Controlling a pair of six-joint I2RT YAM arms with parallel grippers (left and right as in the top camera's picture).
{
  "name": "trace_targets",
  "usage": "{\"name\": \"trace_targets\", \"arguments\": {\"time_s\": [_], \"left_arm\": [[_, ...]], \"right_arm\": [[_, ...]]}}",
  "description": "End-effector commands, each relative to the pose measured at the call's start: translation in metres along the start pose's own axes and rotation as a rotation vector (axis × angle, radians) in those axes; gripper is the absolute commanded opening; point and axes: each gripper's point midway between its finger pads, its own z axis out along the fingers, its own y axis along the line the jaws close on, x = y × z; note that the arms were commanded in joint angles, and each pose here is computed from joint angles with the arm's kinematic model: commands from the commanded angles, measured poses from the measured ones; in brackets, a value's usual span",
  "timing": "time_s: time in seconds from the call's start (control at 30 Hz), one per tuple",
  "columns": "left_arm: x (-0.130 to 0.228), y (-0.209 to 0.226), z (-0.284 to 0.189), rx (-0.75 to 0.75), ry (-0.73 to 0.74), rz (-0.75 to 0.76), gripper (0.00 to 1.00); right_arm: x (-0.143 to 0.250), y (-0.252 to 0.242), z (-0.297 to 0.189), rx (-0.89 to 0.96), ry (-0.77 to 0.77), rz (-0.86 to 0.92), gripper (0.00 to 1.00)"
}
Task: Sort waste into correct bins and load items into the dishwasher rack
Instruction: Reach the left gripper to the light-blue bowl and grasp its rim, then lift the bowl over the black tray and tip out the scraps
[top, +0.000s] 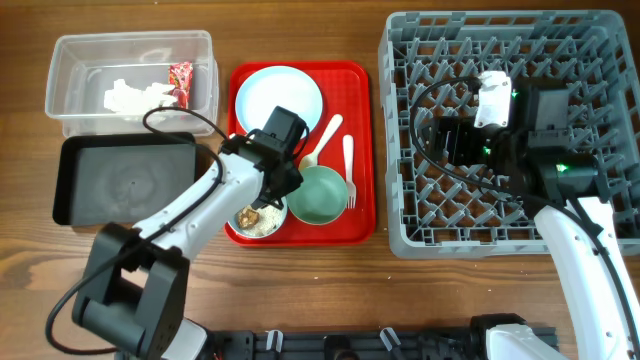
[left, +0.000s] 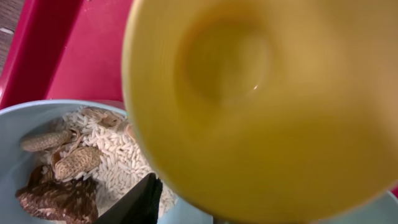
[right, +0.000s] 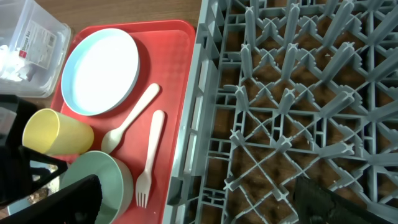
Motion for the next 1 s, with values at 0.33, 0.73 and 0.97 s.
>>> {"name": "trace_targets", "arguments": {"time_s": [0.33,0.73,0.97], "left_arm": [[0.004,0.008,0.016,-0.048,0.023,-0.012,0.04],[0.020,-0.028,-0.046,0.185,0.131,0.203,0.04],[0.004,-0.030,-0.112,0.383,0.063,0.332,0.04]], "right_arm": [[-0.006,0.002,-0.002,-0.004,-0.011,0.009,1.00],[-0.006,0.002,-0.002,-0.004,-0.011,0.009,1.00],[-0.007,0.002,-0.002,-0.004,-0.011,0.010,1.00]]}}
